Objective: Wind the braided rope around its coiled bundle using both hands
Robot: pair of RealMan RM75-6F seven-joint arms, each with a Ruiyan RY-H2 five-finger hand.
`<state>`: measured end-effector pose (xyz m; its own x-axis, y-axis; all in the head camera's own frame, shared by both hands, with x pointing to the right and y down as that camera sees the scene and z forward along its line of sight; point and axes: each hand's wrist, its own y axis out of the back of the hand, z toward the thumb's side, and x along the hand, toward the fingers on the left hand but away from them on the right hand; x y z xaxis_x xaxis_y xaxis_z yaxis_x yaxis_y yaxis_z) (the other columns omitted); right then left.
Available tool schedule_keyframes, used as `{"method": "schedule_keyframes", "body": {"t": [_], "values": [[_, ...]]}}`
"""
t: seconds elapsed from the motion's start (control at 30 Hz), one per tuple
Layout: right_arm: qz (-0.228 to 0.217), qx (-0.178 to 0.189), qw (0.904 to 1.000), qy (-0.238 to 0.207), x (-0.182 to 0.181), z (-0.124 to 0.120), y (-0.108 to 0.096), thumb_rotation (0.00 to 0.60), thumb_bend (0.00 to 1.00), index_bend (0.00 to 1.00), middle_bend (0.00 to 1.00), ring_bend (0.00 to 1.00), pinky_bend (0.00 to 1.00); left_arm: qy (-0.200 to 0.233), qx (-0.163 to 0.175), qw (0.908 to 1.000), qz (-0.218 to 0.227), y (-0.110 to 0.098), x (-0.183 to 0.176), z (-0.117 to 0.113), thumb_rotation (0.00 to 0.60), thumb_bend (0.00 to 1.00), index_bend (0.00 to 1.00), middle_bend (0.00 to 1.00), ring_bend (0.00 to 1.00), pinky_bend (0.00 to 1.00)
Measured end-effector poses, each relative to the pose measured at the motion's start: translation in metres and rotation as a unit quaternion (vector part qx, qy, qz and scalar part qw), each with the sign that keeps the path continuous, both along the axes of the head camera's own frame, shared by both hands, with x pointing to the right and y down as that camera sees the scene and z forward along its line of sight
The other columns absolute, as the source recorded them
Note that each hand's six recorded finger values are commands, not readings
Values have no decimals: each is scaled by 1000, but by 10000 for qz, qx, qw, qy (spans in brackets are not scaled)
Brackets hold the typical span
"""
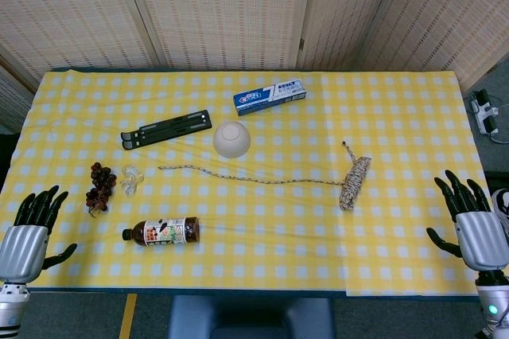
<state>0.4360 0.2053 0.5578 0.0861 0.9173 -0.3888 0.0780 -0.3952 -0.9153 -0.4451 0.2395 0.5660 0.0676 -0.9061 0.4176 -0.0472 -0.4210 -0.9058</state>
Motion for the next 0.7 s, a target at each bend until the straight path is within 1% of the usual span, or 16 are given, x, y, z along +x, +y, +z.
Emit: {"method": "schedule_keyframes", "body": {"t": [0.23, 0.43, 0.57, 0.7], "values": [[-48, -18, 10000, -25, -3, 3, -2, 600, 276, 0, 40, 134, 45, -13, -40, 10000, 13, -3, 1, 1, 600, 213, 73, 58, 74, 0], [-183, -158, 9997, -68, -8, 10, -6, 600, 275, 0, 40, 136, 52, -12, -69, 10000, 14, -4, 2, 1, 600, 213, 74, 58, 74, 0], [-383, -326, 9987, -36, -15, 20, -15, 600, 276, 0, 40, 134, 54, -15, -66, 10000, 12, -5, 3, 0, 600, 213, 76, 58, 74, 0], [-655, -526, 9965, -18, -26, 34, -30, 600, 275, 0, 40, 135, 54, -14, -81, 10000, 11, -4, 4, 0, 600, 213, 79, 58, 74, 0]]}}
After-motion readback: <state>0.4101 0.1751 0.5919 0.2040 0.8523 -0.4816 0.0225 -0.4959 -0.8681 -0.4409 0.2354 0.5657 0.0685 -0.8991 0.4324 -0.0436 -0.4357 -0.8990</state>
